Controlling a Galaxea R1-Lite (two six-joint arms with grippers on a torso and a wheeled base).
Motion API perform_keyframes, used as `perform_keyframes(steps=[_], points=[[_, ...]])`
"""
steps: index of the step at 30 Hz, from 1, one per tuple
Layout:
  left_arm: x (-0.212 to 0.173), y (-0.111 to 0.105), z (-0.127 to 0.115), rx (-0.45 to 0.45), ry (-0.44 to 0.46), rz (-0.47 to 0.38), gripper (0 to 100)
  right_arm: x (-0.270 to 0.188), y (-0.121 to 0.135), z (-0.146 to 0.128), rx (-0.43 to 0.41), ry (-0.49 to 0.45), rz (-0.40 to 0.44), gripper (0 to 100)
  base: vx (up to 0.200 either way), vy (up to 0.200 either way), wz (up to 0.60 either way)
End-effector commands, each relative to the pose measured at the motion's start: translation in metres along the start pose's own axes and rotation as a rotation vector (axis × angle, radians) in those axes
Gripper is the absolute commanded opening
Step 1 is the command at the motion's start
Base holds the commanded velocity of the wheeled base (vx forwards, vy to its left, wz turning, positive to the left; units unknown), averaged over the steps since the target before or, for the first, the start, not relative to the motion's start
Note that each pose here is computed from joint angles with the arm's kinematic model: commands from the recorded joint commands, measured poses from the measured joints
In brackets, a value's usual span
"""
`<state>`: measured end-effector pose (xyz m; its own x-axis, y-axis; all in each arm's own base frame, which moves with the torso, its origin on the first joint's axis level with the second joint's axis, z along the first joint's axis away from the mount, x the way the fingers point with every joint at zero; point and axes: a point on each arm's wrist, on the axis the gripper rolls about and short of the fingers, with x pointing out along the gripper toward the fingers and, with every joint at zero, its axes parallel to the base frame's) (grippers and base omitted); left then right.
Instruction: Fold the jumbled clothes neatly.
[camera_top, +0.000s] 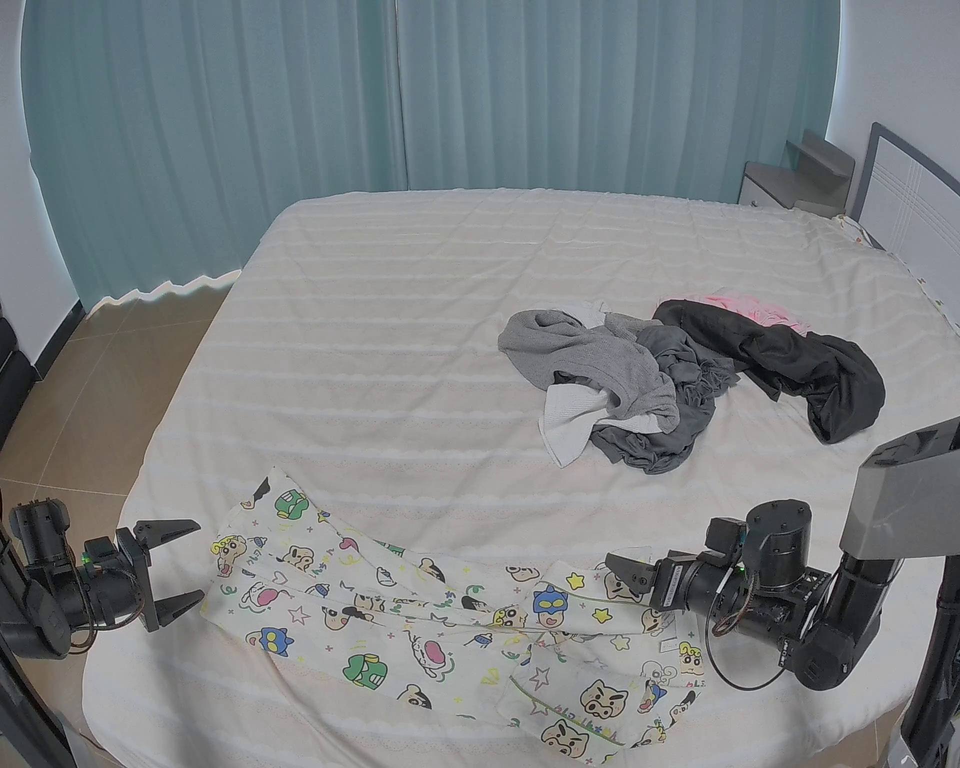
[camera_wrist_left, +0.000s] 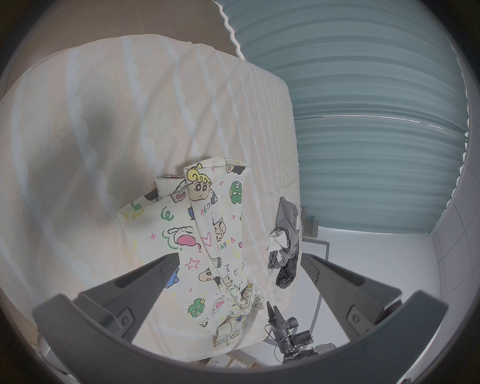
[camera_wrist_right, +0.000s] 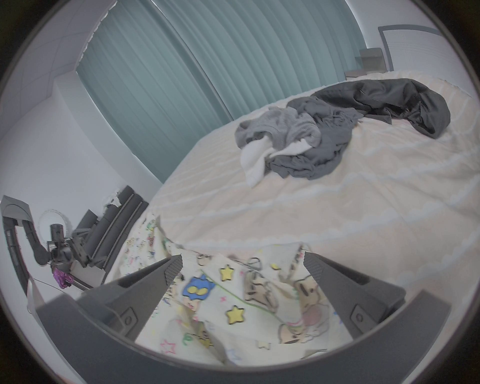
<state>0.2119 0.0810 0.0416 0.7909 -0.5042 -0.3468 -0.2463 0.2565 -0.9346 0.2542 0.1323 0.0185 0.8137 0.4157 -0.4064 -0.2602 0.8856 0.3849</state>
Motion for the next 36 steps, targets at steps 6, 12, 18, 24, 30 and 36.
perform_keyframes(steps=[6,12,18,24,30,36], points=[[-0.001,0.002,-0.002,0.000,0.003,0.007,100,0.009,0.020,-0.010,0.097,0.051,0.104,100,0.000,0.000,0.00],[-0.002,0.002,-0.005,0.040,0.002,0.013,100,0.024,0.002,-0.017,0.120,0.066,0.042,100,0.000,0.000,0.00],[-0.002,-0.015,0.000,0.281,-0.166,0.068,100,0.004,-0.002,0.005,0.152,0.000,0.043,100,0.000,0.000,0.00],[0.015,-0.038,0.024,0.539,-0.189,0.057,100,-0.003,-0.007,0.014,0.185,-0.029,0.033,100,0.000,0.000,0.00],[0.034,-0.064,0.043,0.587,-0.119,0.085,100,-0.007,-0.006,0.012,0.183,-0.022,0.032,100,0.000,0.000,0.00],[0.059,-0.070,0.057,0.855,0.058,0.375,100,-0.013,-0.006,0.009,0.179,-0.028,0.044,100,0.000,0.000,0.00]])
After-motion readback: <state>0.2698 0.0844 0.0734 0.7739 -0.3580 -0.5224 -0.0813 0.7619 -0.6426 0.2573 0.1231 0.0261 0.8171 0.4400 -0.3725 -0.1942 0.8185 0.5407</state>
